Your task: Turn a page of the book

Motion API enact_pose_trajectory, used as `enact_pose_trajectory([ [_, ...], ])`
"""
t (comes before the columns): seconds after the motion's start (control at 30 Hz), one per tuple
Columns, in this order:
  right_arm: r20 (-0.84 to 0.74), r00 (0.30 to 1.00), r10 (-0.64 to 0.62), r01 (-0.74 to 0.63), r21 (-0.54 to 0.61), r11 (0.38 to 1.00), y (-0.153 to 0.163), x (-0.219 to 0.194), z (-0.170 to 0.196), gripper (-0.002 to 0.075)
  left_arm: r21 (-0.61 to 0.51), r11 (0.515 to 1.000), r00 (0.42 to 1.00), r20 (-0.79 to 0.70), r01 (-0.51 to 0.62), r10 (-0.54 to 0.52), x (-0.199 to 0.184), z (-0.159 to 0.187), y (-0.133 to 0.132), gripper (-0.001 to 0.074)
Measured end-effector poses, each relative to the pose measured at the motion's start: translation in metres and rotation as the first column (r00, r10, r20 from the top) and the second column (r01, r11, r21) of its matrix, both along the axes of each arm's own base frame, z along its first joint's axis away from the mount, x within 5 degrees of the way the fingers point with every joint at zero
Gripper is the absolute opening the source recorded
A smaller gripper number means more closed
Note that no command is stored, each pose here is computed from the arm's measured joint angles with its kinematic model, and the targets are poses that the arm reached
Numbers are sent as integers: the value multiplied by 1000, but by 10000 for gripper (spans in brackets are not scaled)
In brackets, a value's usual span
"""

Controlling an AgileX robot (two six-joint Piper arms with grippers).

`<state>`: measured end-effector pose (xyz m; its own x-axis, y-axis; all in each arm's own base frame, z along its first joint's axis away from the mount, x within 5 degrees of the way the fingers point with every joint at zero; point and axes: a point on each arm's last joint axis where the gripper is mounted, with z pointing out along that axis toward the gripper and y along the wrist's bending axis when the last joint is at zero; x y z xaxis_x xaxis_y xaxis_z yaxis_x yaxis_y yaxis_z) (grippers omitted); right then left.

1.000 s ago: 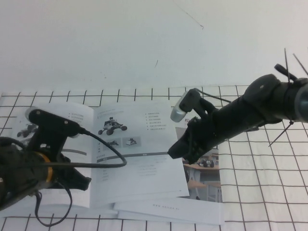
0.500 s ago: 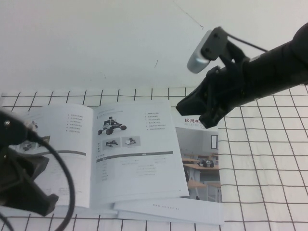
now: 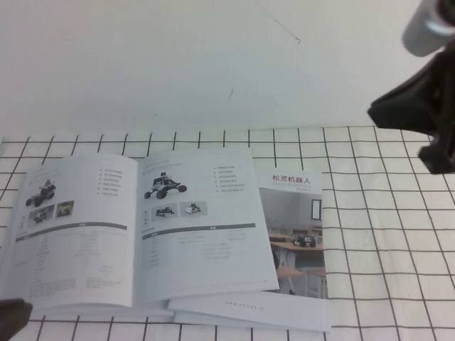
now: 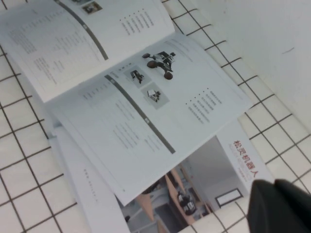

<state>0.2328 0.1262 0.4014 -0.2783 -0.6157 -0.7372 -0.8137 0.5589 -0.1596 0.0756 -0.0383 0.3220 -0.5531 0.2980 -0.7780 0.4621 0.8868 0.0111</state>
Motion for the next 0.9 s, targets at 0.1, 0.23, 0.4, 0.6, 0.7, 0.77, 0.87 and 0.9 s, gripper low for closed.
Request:
enact_pose_trajectory([
  [0.1, 20, 999, -28, 28, 8, 1000, -13, -27, 3, -1, -15, 1000, 1000, 1, 7, -7, -15, 1, 6, -3],
  [0.23, 67, 994, -83, 79, 51, 996, -32, -66, -2, -1, -63, 998, 999, 37, 14, -12, -35, 3, 14, -3],
  [0.4, 181, 963, -199, 169, 167, 971, -55, -110, -24, -1, -131, 991, 996, 92, -4, 16, -48, 7, 20, -3],
  [0.6, 284, 902, -325, 243, 290, 926, -73, -133, -79, -1, -181, 983, 984, 171, -9, 41, -45, 14, 20, -3],
  [0.7, 302, 883, -359, 265, 310, 913, -77, -136, -103, -1, -197, 980, 975, 215, -6, 49, -41, 15, 19, -2],
  [0.77, 297, 882, -366, 275, 306, 911, -78, -137, -114, -1, -202, 979, 972, 227, -5, 52, -39, 12, 18, -3],
  [0.87, 289, 885, -366, 280, 299, 912, -78, -136, -119, -2, -203, 979, 970, 237, -5, 55, -37, 10, 17, -3],
  [0.9, 289, 885, -366, 280, 299, 912, -78, -136, -119, -1, -204, 979, 970, 237, -5, 55, -36, 10, 17, -3],
])
